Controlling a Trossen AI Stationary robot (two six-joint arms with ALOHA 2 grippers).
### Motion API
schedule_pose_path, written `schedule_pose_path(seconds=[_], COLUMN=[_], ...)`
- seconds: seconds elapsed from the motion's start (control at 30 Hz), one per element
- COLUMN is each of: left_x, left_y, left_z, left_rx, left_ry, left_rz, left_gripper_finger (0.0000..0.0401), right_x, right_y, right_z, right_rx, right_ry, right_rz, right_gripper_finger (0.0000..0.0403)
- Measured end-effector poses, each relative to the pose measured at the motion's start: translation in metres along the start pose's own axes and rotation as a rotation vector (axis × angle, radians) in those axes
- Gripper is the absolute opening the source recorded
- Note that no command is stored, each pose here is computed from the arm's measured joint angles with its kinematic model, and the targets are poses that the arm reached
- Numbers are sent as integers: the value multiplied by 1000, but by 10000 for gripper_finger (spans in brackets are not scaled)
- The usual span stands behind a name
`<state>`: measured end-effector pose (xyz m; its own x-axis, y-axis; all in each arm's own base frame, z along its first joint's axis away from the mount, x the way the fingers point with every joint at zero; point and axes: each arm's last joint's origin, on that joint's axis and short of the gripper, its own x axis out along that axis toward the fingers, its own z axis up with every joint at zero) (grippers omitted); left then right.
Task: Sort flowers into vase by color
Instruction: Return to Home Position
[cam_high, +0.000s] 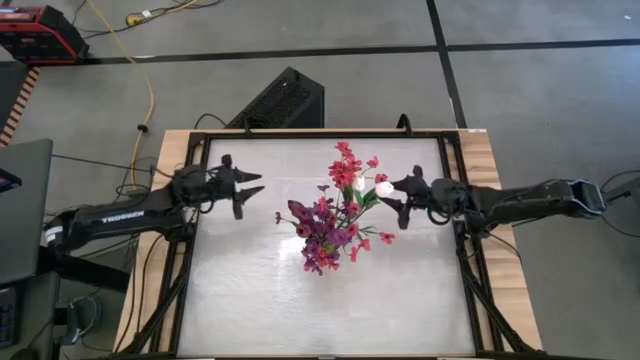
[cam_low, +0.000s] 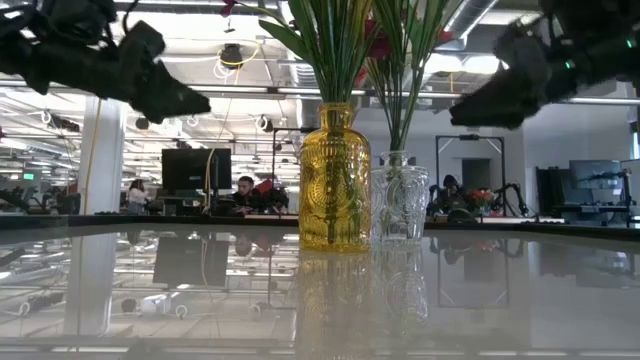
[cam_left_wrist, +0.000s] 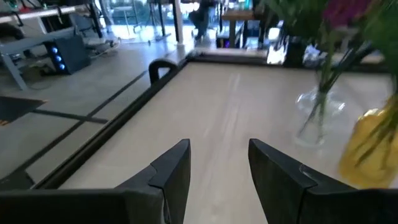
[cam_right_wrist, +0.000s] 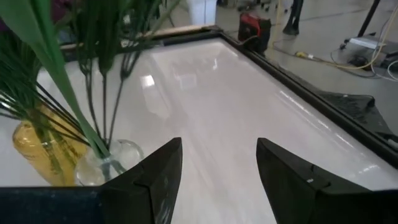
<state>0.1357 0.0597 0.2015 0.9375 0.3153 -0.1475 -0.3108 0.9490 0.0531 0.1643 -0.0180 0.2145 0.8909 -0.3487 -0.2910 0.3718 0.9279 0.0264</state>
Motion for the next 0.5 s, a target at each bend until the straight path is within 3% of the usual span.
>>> schedule_pose_path(seconds=[0.17, 0.33, 0.5], left_x=[-15, -23, -26], left_y=[-5, -9, -9], left_z=[1, -22, -27], left_rx=[-82, -183, -224], left_ry=[-112, -229, -226], left_rz=[-5, 20, 67], left_gripper_finger=[151, 151, 151], right_x=[-1, -3, -5], right_y=[-6, -10, -12], right_z=[-27, -49, -64], right_rx=[43, 52, 46], right_ry=[-103, -180, -198], right_rz=[6, 16, 21], right_gripper_finger=[232, 226, 162])
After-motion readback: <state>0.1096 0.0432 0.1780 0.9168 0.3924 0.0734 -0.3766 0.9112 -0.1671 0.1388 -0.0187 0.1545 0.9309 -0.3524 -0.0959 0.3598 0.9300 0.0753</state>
